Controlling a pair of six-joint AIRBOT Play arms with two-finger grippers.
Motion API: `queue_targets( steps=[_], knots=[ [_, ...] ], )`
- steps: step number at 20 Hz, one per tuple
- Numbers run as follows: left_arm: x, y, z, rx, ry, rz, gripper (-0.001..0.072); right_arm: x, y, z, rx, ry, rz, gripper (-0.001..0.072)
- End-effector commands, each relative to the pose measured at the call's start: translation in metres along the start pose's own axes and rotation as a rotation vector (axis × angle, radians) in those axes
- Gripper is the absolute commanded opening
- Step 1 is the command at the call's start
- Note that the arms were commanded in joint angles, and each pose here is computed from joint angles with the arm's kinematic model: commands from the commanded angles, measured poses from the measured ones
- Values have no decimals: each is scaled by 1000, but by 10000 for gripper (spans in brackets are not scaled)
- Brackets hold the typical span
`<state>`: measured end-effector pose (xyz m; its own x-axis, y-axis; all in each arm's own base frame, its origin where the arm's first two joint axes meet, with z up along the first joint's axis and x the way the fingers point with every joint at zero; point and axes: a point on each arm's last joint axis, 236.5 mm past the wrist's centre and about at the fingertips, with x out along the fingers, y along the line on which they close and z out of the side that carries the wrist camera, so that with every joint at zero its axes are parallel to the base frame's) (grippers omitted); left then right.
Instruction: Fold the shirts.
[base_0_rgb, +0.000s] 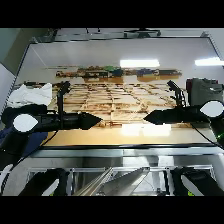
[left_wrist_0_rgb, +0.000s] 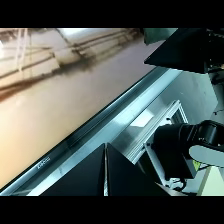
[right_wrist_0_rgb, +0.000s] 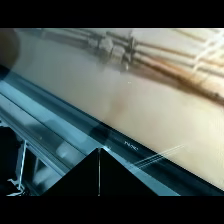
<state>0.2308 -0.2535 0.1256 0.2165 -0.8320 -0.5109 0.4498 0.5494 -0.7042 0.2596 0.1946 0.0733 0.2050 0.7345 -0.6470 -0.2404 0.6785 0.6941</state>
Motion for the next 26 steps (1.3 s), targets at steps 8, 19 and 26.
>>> queue_targets(
  steps=[8,19,26],
  knots=[
    [-6,6,9,-4,-26,21,10,0,0,0,1,1,1,13],
    [-270,275,87,-290,-386,877,714,0,0,0,1,1,1,13],
    [-298,436,54,-531,-315,895,713,0,0,1,1,-4,-1,13]
  ],
)
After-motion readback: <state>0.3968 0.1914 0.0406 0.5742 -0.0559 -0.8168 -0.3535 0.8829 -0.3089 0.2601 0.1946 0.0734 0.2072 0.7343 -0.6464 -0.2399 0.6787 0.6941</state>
